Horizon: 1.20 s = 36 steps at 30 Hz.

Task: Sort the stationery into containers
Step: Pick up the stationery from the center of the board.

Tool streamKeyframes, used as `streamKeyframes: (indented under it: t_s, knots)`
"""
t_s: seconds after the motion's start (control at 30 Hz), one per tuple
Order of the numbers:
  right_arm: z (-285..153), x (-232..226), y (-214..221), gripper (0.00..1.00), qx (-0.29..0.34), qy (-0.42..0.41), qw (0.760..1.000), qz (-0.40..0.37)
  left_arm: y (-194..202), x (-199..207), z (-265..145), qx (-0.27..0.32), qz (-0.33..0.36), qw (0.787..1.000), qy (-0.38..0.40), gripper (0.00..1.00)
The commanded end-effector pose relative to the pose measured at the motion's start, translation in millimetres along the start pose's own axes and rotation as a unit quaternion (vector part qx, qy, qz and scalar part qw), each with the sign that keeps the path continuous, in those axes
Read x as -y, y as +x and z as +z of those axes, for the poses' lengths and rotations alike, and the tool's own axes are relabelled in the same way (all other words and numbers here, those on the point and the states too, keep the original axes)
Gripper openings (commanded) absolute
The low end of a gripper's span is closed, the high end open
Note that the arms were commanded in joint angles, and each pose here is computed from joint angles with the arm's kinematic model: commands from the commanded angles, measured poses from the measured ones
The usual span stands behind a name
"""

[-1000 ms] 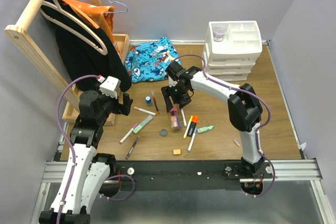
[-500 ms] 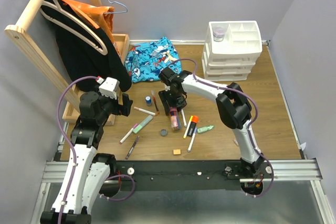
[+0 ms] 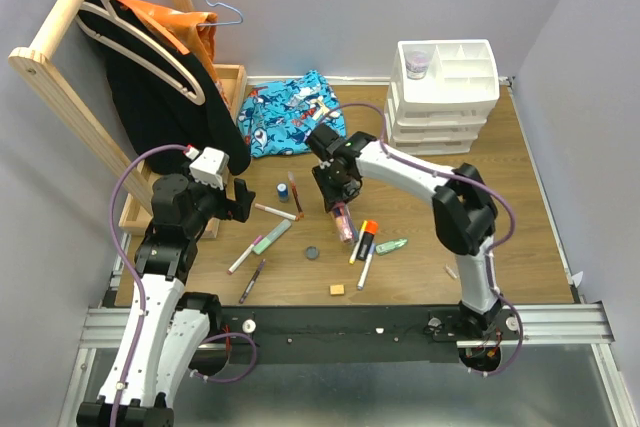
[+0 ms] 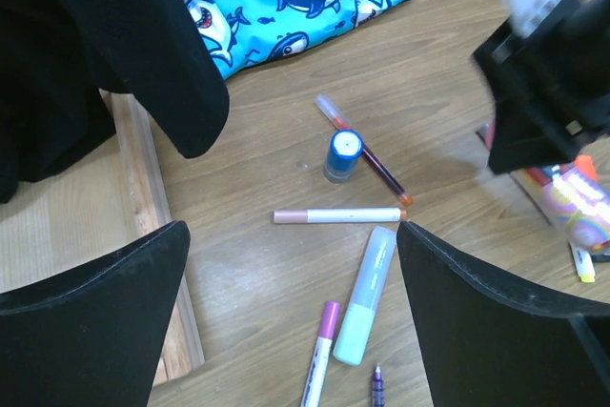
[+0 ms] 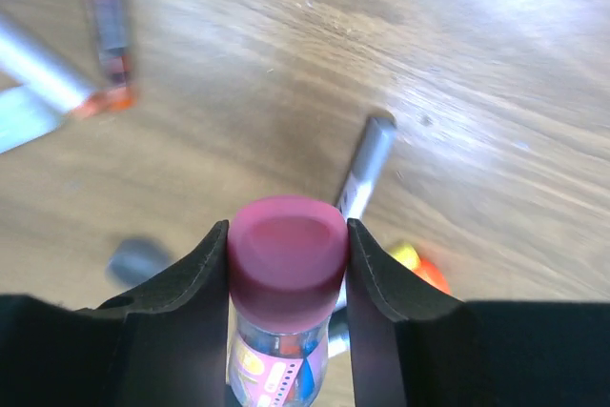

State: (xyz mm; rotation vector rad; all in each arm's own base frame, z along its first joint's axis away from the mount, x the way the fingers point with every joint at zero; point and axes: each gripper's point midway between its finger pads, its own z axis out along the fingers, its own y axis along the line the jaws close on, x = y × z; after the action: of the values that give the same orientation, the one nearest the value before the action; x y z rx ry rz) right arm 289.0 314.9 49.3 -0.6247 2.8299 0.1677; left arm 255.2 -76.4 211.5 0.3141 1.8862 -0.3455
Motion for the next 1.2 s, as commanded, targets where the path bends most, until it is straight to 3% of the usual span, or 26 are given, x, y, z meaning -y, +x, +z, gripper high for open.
streamKeyframes:
  t_s: [0.0,0.13,0.3,0.37,0.43,0.47,0.53,0.57,0.67,1.17]
  knots:
    - [-90.7,2.8,-33.7,0.01,0.125,-0.007,0.991,-0.035,-23.4,9.3,-0.6,0.026,0.015,0.999,0.031,0.99]
    - [-145.7,4.2,-61.2,0.01,0.214,-0.013,0.975,-0.05,-35.1,16.9,6.2,0.038,0.025,0.997,0.056,0.99]
    - [-222.4,36.0,-117.8,0.01,0.371,0.049,0.926,-0.052,-52.2,24.9,16.0,0.044,0.043,0.995,0.079,0.99]
    - [-273.5,65.8,-149.2,0.01,0.475,0.057,0.878,-0.015,-55.5,27.8,24.7,0.039,0.046,0.994,0.088,0.99]
    - [-292.3,99.0,-160.7,0.01,0.52,0.095,0.849,0.0,-63.4,28.7,33.2,0.037,0.048,0.994,0.091,0.99]
    - [-322.2,109.6,-171.3,0.01,0.569,0.105,0.815,0.008,-66.2,32.2,36.3,0.036,0.052,0.993,0.096,0.99]
    - [-336.8,133.0,-176.5,0.01,0.6,0.132,0.789,0.013,-73.4,34.2,44.5,0.034,0.06,0.993,0.1,0.99]
    - [-365.5,137.9,-181.6,0.01,0.645,0.134,0.752,0.022,-75.2,36.2,47.4,0.033,0.063,0.992,0.104,0.99]
    - [-389.1,155.7,-184.8,0.01,0.686,0.161,0.709,0.021,-79.8,41.9,59.1,0.03,0.074,0.991,0.112,0.99]
    - [-373.1,253.1,-186.7,0.01,0.709,0.242,0.653,0.116,-93.7,63.8,89.2,0.023,0.07,0.988,0.138,0.99]
